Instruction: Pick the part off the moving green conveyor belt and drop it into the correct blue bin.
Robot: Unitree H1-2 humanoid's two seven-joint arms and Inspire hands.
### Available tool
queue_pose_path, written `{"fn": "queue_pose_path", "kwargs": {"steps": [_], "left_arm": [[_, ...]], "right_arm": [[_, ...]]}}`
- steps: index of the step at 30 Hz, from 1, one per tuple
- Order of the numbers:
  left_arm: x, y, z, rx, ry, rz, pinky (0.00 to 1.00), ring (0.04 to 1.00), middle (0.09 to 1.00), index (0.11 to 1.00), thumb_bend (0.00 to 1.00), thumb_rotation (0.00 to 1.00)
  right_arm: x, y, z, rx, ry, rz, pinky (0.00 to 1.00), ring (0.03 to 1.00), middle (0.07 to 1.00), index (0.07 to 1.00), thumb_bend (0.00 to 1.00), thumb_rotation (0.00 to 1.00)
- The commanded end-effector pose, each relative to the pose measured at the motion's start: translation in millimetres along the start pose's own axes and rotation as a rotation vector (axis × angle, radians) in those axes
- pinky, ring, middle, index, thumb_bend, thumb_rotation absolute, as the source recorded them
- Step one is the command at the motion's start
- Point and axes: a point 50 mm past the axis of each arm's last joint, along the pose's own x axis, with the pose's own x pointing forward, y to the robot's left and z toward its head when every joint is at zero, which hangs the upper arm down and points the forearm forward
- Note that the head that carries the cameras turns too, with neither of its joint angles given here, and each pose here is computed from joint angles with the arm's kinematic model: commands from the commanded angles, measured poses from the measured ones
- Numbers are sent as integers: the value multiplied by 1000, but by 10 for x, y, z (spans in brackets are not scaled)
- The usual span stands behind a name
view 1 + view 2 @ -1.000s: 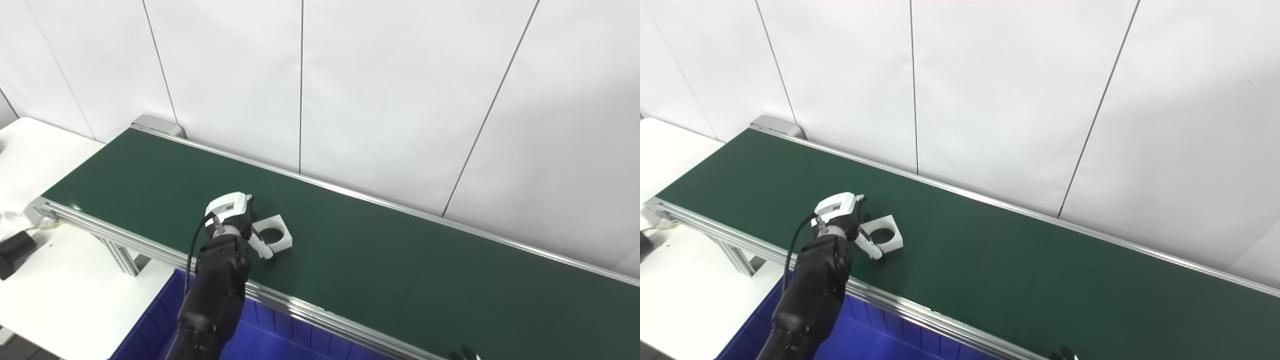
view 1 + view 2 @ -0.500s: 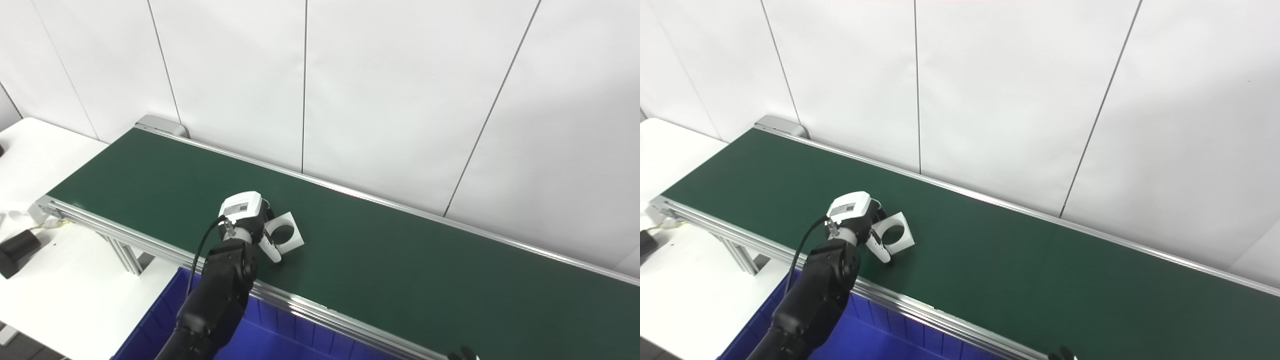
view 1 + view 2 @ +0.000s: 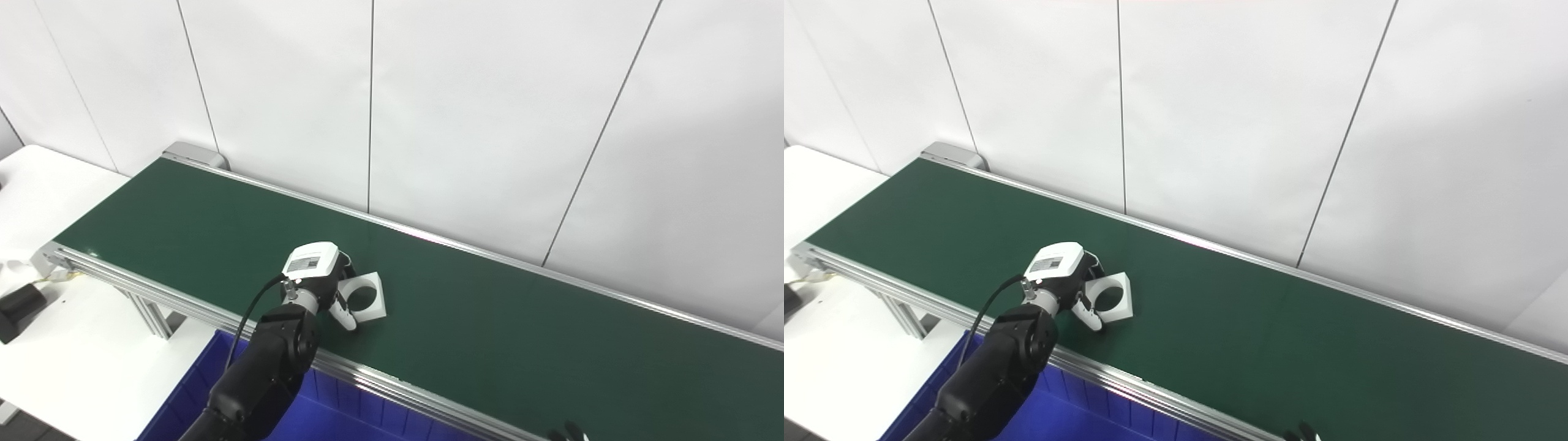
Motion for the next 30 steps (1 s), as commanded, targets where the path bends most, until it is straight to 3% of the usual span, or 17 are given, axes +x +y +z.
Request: {"fn": "queue_pose_path", "kwargs": {"steps": [1,2,6,8,9,10,14,16,17,20,23,30], "left_arm": [[-106,-173,-83,-15,21,-65,386,488,531,478,518,0],[-128,-145,-70,-24,12,-56,458,528,541,474,516,0],[-275,20,13,-56,-47,-11,536,563,553,463,514,0],[-342,85,45,-87,-68,12,608,621,509,478,522,0],[-406,158,87,-106,-89,33,585,589,486,485,523,0],[-451,208,115,-119,-103,47,484,478,441,500,522,0],[-652,473,190,-153,-189,135,508,444,428,518,520,0],[-733,569,201,-190,-229,180,362,371,412,521,517,0],[-760,598,203,-204,-243,193,342,361,409,521,517,0],[-887,724,209,-289,-295,214,298,355,410,524,516,0],[-1010,825,208,-328,-324,229,316,382,429,524,518,0],[-1309,979,136,-302,-378,243,316,395,443,512,522,0]], "right_arm": [[31,9,104,7,-58,-12,760,850,893,957,773,616],[28,7,104,6,-59,-11,759,850,894,957,770,616],[19,-7,105,2,-59,-9,757,849,894,954,766,618],[14,-15,104,3,-58,-10,757,848,893,952,773,617],[13,-18,105,3,-58,-10,756,847,892,952,775,616],[12,-20,105,3,-59,-10,756,847,891,951,774,613],[-2,-29,110,4,-57,-6,760,850,892,952,770,606],[-11,-29,114,5,-58,-7,758,848,890,949,771,598],[-14,-29,116,6,-58,-8,758,848,890,948,771,595],[-26,-30,119,7,-57,-7,758,848,889,947,776,591],[-33,-34,131,1,-56,-6,752,846,890,945,777,594],[-42,-45,152,2,-52,-3,751,844,888,943,785,579]]}}
